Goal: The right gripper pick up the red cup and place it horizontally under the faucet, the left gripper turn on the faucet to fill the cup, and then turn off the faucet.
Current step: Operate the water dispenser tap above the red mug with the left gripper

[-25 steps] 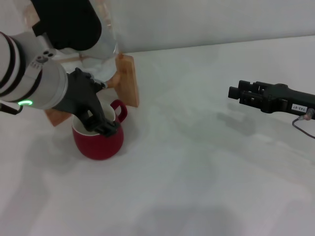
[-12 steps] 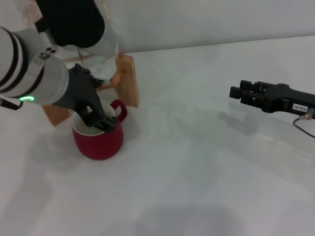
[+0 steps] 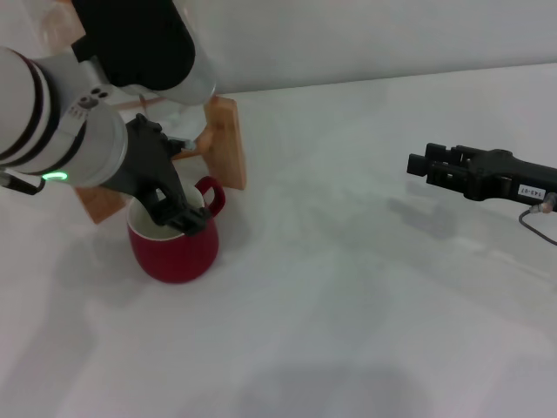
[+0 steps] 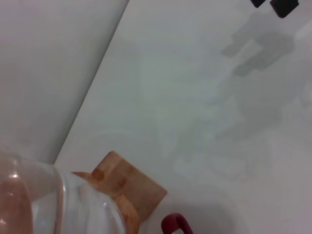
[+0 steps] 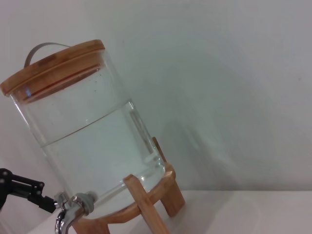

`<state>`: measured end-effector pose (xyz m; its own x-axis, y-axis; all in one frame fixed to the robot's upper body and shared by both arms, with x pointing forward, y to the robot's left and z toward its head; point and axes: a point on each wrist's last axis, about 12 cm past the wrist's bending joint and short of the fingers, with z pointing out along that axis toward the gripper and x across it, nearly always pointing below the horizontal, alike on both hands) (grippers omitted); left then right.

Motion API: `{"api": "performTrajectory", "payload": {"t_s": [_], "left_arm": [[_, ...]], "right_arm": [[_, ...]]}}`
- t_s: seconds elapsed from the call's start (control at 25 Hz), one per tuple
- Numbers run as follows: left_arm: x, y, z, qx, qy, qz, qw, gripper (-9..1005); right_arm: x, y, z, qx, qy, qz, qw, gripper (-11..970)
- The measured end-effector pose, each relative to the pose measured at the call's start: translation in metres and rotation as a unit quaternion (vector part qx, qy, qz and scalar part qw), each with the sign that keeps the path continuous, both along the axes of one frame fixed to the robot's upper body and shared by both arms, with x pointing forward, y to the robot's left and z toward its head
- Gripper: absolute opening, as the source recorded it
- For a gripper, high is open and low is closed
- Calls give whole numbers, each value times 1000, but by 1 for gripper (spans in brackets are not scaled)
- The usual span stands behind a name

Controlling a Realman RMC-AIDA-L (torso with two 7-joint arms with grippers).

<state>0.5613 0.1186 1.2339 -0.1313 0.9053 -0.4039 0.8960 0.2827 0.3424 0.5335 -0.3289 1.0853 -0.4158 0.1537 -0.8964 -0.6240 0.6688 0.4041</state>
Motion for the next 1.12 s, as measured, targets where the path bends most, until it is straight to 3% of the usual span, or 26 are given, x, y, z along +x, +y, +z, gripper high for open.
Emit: {"api": "performTrajectory", "payload": {"t_s": [1.12], "left_arm": [[3,-8,5,3,-19,-7,1000,892]], "right_arm": [[-1,-1,-1,0,2,-1,1000,529]]}}
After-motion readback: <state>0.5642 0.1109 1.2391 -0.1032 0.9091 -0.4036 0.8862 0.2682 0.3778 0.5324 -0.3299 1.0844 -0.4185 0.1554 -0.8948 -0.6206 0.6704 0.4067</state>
